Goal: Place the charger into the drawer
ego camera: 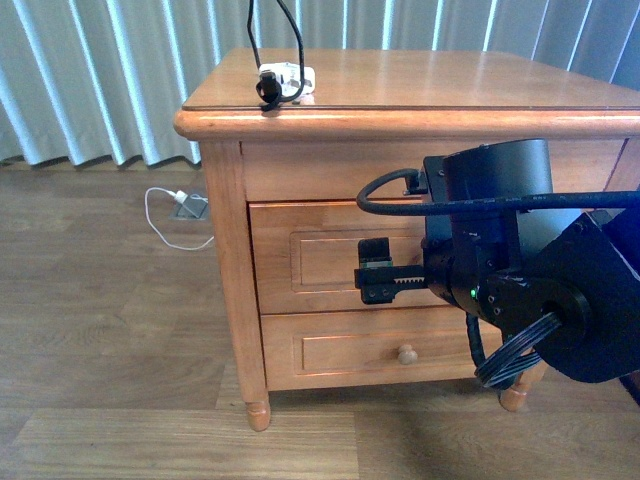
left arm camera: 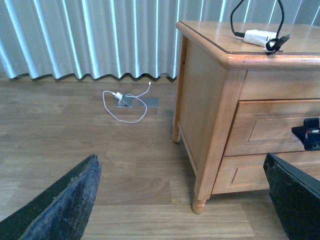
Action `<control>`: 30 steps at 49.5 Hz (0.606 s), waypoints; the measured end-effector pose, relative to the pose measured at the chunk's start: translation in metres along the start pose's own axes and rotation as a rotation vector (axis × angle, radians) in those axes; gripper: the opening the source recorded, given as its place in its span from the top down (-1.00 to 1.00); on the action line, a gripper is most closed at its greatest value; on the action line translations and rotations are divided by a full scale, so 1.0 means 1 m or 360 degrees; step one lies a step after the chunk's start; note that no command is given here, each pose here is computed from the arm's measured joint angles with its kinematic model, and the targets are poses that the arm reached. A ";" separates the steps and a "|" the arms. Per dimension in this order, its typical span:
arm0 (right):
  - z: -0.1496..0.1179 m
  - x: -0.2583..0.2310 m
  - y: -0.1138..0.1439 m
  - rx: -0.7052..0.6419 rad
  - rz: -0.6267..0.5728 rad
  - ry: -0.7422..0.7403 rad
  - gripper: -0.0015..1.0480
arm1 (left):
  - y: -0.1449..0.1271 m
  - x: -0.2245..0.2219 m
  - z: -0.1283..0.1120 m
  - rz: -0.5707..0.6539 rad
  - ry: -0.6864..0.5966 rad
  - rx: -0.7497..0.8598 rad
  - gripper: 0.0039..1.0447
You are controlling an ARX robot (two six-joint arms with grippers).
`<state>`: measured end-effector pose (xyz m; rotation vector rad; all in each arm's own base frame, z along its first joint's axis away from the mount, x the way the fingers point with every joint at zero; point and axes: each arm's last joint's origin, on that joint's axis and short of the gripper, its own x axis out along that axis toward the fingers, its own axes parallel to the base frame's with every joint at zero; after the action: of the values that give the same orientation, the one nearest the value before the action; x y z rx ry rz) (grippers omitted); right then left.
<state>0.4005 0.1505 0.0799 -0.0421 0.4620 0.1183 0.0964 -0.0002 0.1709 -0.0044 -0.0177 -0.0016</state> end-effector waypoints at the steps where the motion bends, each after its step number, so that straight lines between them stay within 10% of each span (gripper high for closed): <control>1: 0.001 0.001 0.000 0.0002 -0.0002 -0.0004 -0.83 | 0.000 0.000 0.000 0.0000 0.0001 0.0000 -0.89; 30: -0.006 0.010 -0.006 -0.0006 -0.0046 0.0017 -0.83 | 0.000 0.000 0.000 0.0000 0.0000 0.0000 -0.89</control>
<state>0.4075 0.1449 0.0706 -0.0528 0.4720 0.0908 0.0964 -0.0002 0.1709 -0.0044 -0.0177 -0.0016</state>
